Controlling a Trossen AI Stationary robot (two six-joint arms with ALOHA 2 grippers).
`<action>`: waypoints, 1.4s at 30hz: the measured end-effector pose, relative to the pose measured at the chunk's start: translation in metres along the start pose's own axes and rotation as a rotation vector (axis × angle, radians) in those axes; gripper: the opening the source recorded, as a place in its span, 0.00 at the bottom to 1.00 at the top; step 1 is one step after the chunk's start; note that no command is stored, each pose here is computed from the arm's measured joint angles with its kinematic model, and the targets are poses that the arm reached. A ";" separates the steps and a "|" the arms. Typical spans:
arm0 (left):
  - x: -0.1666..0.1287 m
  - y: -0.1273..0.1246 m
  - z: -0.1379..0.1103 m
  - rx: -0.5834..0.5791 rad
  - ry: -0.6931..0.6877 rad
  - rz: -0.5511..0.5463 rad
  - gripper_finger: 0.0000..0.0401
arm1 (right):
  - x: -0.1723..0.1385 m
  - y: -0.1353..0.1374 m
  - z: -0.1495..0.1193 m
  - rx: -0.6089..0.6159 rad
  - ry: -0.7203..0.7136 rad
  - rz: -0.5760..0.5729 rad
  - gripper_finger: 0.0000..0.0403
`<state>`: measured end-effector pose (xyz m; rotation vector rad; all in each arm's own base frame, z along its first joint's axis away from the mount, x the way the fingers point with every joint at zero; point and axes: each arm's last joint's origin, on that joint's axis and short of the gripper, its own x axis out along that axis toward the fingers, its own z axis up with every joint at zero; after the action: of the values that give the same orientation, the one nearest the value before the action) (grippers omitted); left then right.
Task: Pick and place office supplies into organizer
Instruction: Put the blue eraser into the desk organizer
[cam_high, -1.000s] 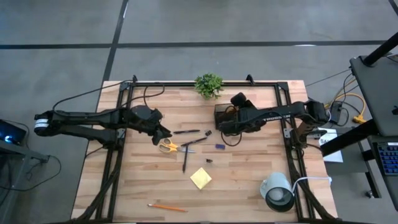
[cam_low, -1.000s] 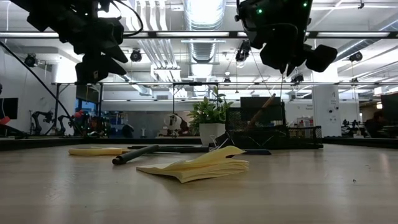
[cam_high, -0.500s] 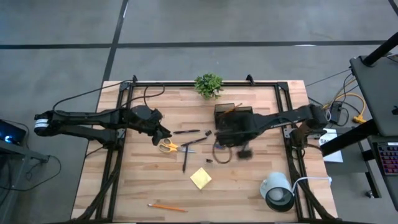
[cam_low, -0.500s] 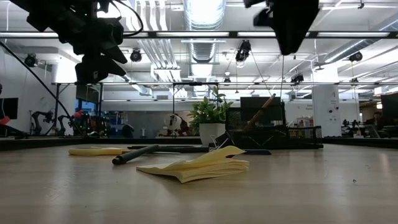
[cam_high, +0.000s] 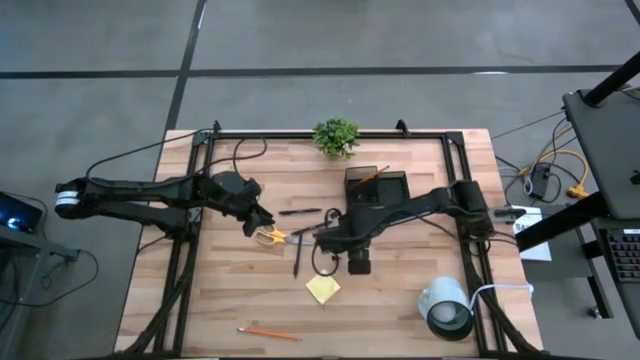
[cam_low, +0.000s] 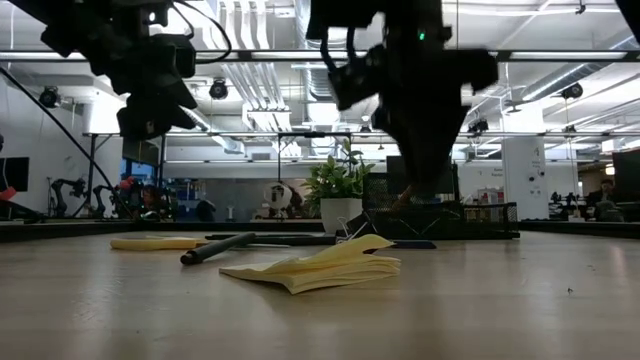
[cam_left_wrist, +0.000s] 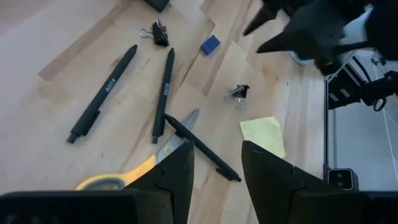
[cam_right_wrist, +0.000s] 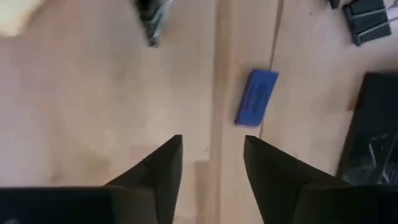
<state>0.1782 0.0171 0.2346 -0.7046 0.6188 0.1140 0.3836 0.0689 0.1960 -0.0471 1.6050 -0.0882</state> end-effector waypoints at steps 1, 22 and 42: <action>0.000 0.000 0.000 0.000 0.002 0.001 0.30 | 0.004 0.000 0.002 0.004 -0.005 -0.002 0.42; 0.001 0.002 -0.003 0.057 0.018 0.002 0.30 | 0.057 -0.043 -0.002 0.145 -0.042 0.105 0.50; 0.001 0.002 -0.003 0.056 0.018 0.005 0.30 | 0.044 -0.051 -0.005 0.211 -0.124 0.065 0.27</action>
<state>0.1770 0.0167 0.2307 -0.6503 0.6389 0.0943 0.3754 0.0144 0.1565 0.1601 1.4643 -0.1997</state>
